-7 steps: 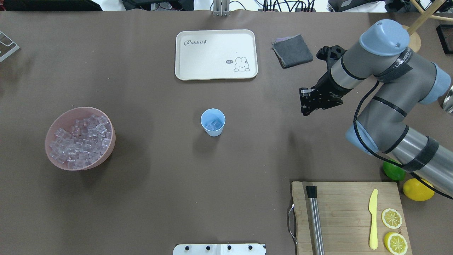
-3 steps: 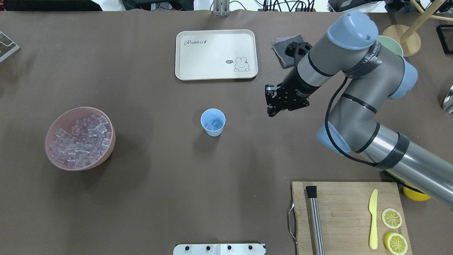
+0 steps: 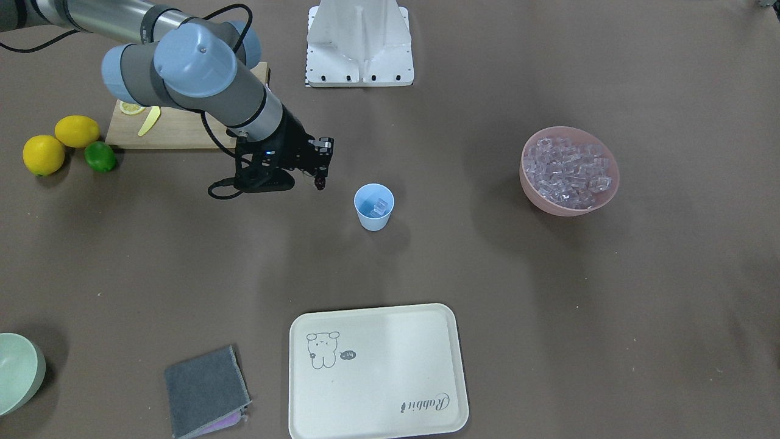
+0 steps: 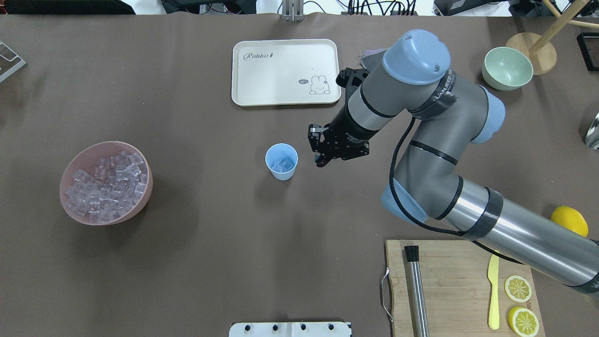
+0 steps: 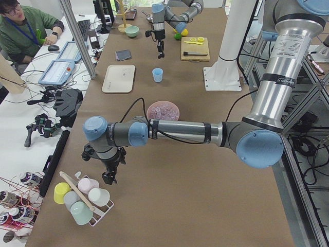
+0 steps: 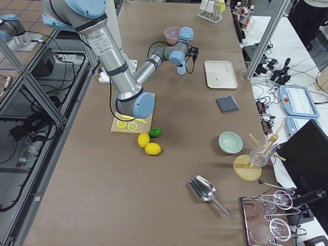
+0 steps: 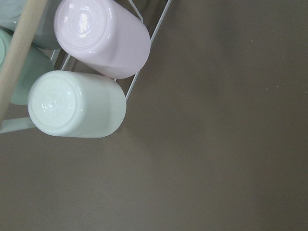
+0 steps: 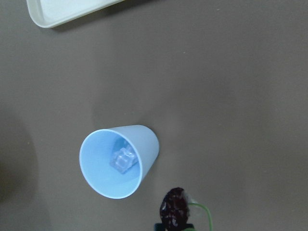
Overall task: Put ice and cherries in cup
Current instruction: 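Carry the cherries with the right gripper over the light-blue cup, then lower the cherries into the cup and open the right gripper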
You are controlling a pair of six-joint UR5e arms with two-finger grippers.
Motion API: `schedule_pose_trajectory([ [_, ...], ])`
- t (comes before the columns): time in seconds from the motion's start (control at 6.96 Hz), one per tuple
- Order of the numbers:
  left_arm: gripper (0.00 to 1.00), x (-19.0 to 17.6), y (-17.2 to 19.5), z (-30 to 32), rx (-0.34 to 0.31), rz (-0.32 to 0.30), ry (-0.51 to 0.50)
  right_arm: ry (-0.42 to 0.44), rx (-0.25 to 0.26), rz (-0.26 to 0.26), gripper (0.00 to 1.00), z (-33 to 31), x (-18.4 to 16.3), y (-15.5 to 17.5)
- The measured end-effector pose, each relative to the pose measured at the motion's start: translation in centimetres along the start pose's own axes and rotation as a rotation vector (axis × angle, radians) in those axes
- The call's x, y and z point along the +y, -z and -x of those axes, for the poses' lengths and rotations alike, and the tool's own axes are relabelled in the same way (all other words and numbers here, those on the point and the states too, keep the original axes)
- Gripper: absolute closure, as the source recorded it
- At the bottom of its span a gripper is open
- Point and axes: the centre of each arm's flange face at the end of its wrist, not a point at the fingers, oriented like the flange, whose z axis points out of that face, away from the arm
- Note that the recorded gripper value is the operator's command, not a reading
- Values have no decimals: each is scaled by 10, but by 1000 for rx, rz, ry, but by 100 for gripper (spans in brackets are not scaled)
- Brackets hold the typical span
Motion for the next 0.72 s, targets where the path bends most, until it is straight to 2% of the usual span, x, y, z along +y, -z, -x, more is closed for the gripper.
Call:
schedule_pose_trajectory([
  [0.29,2,0,0,0,0,0,0,-19,-18,-24,79,44,6,-9],
  [0.72,2,-1,1,0,0,-1,0,-38,-73,-76,80,58,3,-47],
])
